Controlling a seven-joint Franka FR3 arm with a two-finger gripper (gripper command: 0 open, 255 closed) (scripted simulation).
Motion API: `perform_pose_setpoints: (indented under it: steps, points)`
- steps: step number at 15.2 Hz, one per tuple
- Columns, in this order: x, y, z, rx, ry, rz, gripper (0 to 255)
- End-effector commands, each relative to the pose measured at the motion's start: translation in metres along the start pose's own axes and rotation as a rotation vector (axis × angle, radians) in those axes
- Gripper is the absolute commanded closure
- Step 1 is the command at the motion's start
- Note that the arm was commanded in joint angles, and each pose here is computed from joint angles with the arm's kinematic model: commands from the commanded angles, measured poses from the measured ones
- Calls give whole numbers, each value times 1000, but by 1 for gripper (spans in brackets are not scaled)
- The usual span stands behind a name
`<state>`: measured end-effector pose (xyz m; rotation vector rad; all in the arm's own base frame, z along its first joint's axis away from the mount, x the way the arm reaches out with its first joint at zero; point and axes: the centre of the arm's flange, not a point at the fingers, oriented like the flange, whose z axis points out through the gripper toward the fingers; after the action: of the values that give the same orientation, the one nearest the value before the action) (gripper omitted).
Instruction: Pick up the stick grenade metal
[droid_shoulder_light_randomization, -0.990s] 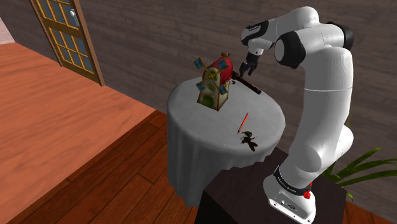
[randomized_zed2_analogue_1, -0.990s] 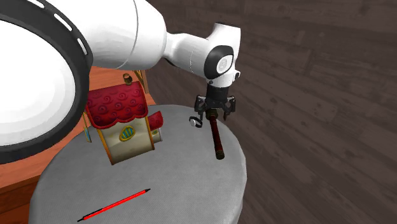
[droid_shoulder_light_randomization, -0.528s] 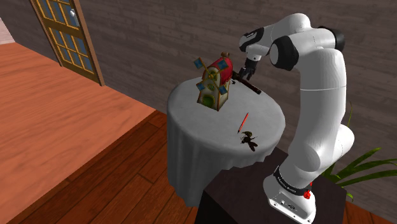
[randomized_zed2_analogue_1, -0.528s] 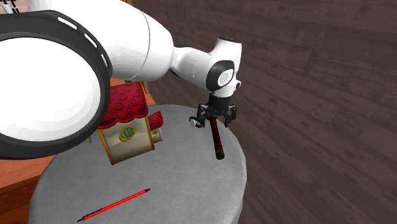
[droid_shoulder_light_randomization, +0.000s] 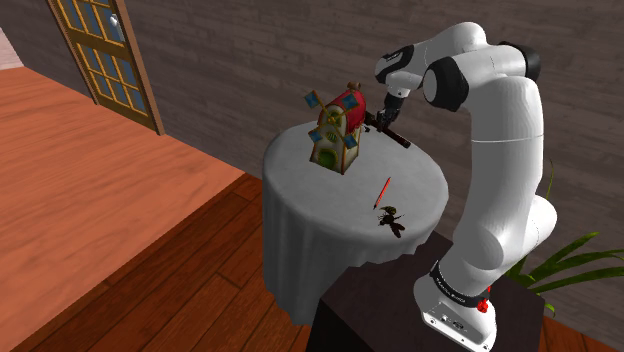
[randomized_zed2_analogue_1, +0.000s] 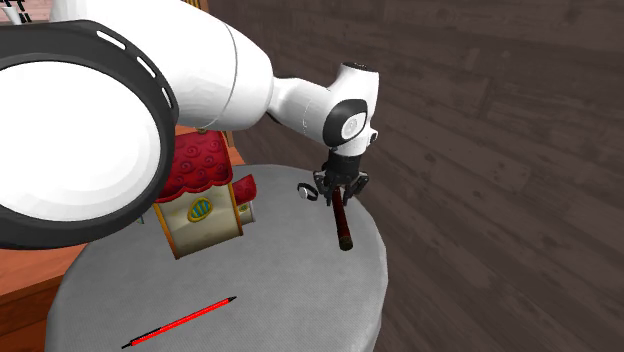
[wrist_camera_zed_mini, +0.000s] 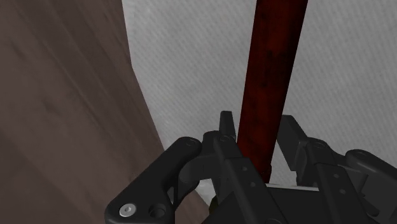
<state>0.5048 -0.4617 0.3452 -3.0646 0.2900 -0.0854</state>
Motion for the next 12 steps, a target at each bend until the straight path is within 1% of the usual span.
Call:
perform_pose_setpoints:
  steps: [1,4,12]
  points:
    - [0,0,1,0,-1,0,255]
    - [-1,0,1,0,-1,0,255]
    - [1,-3,-41,0,-1,0,255]
